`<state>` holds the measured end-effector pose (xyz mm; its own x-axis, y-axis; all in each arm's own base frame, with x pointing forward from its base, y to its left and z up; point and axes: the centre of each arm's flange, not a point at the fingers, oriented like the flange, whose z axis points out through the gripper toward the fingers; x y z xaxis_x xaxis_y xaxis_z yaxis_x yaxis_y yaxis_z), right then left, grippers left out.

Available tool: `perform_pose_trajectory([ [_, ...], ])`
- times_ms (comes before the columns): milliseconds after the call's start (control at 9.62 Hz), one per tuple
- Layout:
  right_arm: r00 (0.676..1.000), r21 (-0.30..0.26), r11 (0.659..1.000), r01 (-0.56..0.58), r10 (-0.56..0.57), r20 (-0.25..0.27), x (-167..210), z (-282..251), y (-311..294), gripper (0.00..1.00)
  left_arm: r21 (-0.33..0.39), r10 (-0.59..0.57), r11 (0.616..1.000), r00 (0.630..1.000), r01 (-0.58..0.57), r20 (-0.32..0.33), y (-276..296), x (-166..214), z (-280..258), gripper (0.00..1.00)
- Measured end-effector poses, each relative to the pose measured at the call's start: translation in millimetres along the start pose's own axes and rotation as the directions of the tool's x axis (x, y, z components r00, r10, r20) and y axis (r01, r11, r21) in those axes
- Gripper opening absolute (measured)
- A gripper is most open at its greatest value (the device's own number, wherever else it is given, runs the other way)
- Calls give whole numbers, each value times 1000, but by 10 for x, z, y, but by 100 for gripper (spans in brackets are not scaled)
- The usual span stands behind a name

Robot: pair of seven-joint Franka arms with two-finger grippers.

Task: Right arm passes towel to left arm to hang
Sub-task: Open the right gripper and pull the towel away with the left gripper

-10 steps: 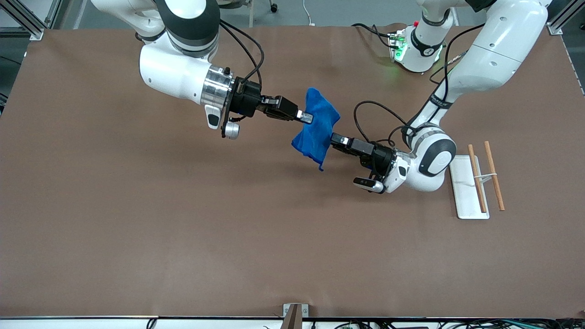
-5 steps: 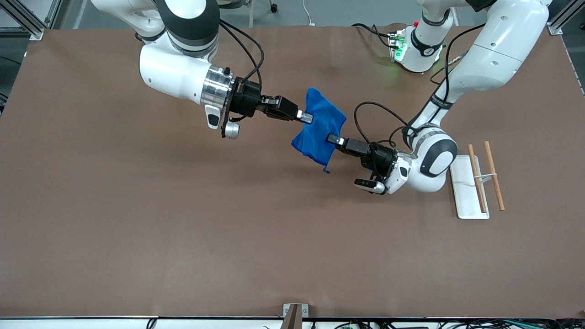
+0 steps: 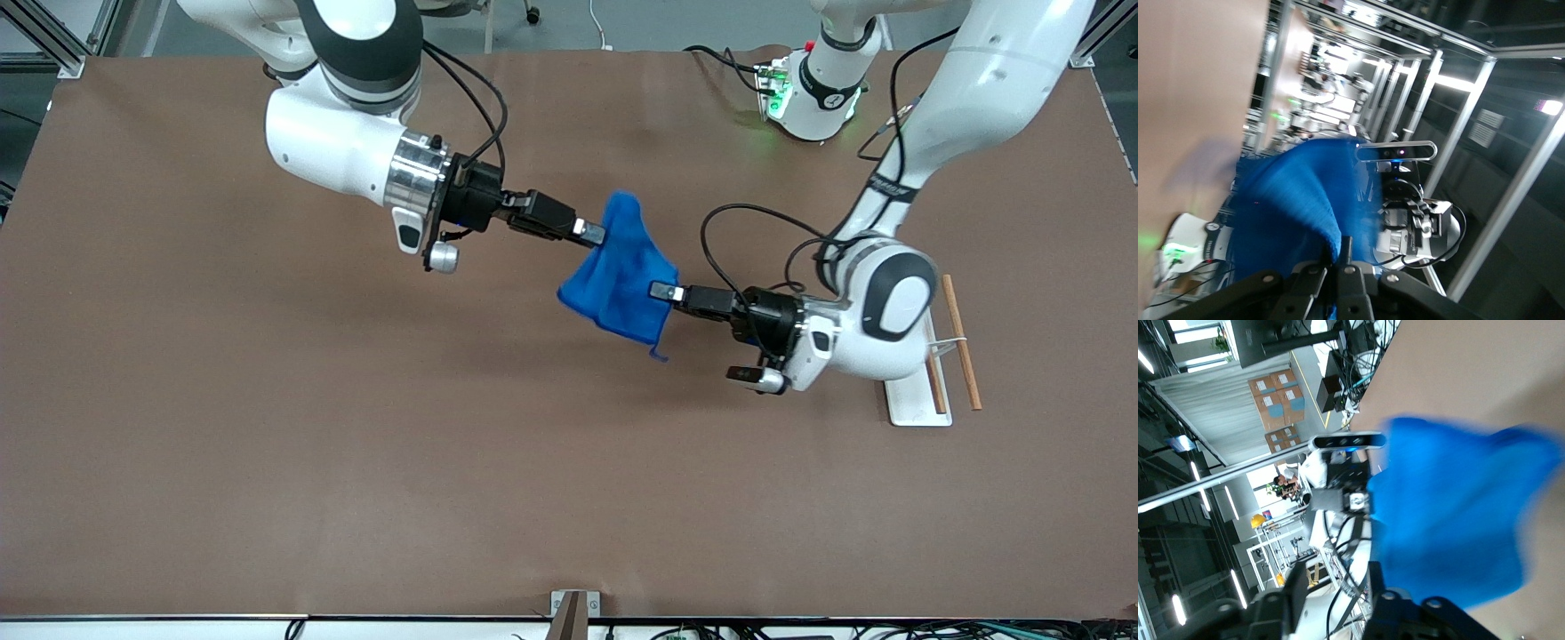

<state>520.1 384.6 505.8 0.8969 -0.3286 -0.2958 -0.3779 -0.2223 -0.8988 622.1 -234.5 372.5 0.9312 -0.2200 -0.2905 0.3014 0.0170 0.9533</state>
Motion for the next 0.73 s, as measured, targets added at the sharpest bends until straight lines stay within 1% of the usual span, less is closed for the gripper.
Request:
perform_pose_trajectory([
  [104,999,-27,999,27,-28,-17,147,-106,29,68,93,-33,995,999,36,-29,271,-25,-195,3],
  [208,996,-95,992,80,-83,-23,312,-216,116,85,188,-67,979,996,78,-65,496,-61,-425,3],
  [312,989,-189,972,142,-147,-14,488,-329,270,98,298,-90,947,990,119,-108,636,-95,-659,3],
  [416,978,-295,934,202,-209,8,680,-463,450,100,408,-110,898,982,165,-154,687,-116,-865,3],
  [519,965,-406,878,254,-258,46,898,-653,622,100,500,-138,836,968,226,-208,681,-127,-1038,3],
  [623,954,-510,811,287,-290,75,1163,-944,756,100,572,-156,768,950,288,-269,662,-137,-1205,3],
  [727,940,-620,721,309,-331,83,1462,-1362,865,100,648,-156,671,923,361,-352,677,-153,-1378,3],
])
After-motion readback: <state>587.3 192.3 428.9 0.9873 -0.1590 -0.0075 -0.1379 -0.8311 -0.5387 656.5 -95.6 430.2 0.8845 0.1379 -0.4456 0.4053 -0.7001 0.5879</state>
